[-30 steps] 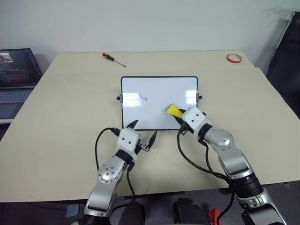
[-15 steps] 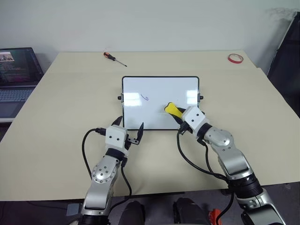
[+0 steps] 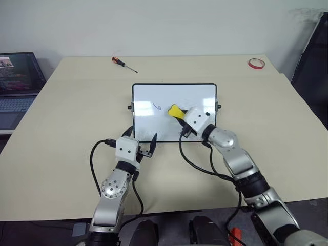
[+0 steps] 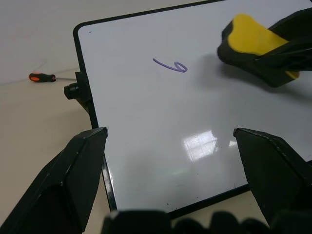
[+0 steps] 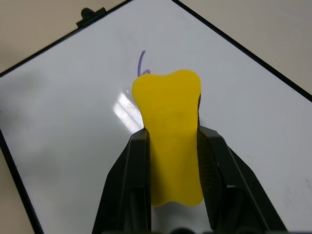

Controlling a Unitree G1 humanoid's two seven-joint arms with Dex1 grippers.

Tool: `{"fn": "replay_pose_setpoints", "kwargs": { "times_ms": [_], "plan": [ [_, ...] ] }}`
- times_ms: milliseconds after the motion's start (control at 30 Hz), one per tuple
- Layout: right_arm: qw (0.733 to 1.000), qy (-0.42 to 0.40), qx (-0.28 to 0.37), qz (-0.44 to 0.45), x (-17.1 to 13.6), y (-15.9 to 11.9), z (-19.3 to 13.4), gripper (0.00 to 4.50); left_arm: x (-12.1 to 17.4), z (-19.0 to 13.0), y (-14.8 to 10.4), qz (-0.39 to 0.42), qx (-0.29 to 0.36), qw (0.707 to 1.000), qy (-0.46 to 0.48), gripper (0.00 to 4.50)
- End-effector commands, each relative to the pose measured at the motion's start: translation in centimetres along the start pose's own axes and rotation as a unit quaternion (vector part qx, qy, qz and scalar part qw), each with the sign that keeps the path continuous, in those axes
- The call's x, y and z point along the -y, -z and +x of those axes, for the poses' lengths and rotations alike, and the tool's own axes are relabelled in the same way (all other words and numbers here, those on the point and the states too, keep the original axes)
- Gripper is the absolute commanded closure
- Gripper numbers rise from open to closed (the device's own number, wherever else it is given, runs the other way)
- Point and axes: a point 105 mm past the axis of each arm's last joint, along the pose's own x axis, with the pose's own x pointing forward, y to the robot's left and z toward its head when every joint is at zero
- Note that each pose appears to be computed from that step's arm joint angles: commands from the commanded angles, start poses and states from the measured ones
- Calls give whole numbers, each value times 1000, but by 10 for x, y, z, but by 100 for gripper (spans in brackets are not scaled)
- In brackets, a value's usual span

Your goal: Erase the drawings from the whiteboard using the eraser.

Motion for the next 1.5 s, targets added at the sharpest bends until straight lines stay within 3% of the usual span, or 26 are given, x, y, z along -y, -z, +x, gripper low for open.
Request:
{"fn": "replay_pose_setpoints", "kwargs": {
  "times_ms": [33, 667, 1000, 1267, 1367, 1500],
  "plan": [
    [999, 1, 24, -20, 4, -15, 11, 353, -4, -2, -10, 8, 24, 1000, -10, 0],
    [998, 47, -16, -28, 31, -17, 57, 353, -3, -10, -14, 11, 23, 999, -18, 0],
    [994, -44, -80, -60, -12, 17, 52, 353, -2, -9, -18, 12, 28, 999, -21, 0],
    [988, -87, -108, -66, -26, 32, 37, 353, 1, -7, -18, 9, 25, 999, -22, 0],
    [989, -80, -109, -63, -22, 31, 36, 353, 1, -6, -18, 8, 25, 999, -21, 0],
    [994, -17, -102, -41, 10, 20, 46, 353, 1, -4, -19, 9, 26, 999, -20, 0]
  ]
}}
